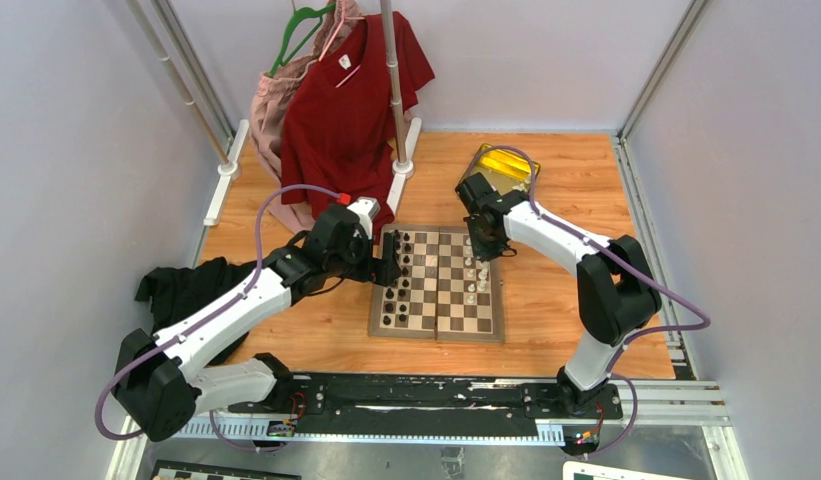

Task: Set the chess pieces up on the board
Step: Place the chess piece on the chessboard, then pick up the chess piece from the storage box.

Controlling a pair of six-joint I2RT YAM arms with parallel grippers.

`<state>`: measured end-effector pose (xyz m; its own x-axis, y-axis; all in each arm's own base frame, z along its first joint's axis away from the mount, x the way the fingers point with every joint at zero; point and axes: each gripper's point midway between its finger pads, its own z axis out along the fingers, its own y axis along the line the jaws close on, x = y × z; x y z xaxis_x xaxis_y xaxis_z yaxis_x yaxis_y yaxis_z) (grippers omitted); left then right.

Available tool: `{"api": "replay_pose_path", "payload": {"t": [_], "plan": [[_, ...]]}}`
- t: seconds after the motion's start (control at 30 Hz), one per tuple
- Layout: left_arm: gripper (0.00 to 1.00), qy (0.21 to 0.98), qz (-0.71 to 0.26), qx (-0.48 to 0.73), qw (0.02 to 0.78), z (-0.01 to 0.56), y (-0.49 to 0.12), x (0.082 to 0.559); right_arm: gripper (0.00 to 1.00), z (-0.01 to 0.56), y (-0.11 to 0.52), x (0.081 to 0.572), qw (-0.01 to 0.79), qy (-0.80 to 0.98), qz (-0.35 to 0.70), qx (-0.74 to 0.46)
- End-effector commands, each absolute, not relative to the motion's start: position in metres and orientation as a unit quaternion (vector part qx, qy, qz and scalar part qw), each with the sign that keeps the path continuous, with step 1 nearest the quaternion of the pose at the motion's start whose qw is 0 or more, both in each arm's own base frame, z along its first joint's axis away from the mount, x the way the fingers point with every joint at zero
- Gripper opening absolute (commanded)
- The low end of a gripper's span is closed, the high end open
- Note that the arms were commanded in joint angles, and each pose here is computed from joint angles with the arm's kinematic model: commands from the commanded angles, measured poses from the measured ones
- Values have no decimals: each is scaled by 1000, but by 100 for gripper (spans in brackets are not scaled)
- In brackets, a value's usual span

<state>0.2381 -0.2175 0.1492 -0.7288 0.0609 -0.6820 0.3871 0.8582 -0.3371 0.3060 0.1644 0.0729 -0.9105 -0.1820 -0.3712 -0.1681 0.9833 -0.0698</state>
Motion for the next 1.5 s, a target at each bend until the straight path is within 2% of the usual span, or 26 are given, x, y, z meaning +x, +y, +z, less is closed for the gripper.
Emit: {"api": "replay_pose_path", "payload": {"t": [0.0,0.37,0.43,0.63,0.73,0.97,1.13,1.3,1.47], "plan": [[97,897,-234,134,352,148,-220,241,0,66,161,310,184,979,-17,-90],[97,898,-232,138,347,145,-222,242,0,63,163,309,180,980,-8,-87],[97,898,-232,139,346,145,-223,242,5,63,162,308,178,980,-8,-88],[97,898,-234,143,345,145,-225,243,26,70,162,306,180,979,-5,-92],[98,897,-235,143,345,146,-225,243,31,76,162,306,184,979,-5,-91],[97,894,-235,146,352,152,-226,246,32,106,164,311,208,974,1,-89],[98,892,-237,144,359,155,-227,249,32,148,164,328,256,963,0,-86],[98,889,-244,145,359,160,-233,253,31,176,148,362,299,951,-29,-66],[97,889,-242,148,359,160,-236,257,31,175,123,415,315,947,-49,-29]]}}
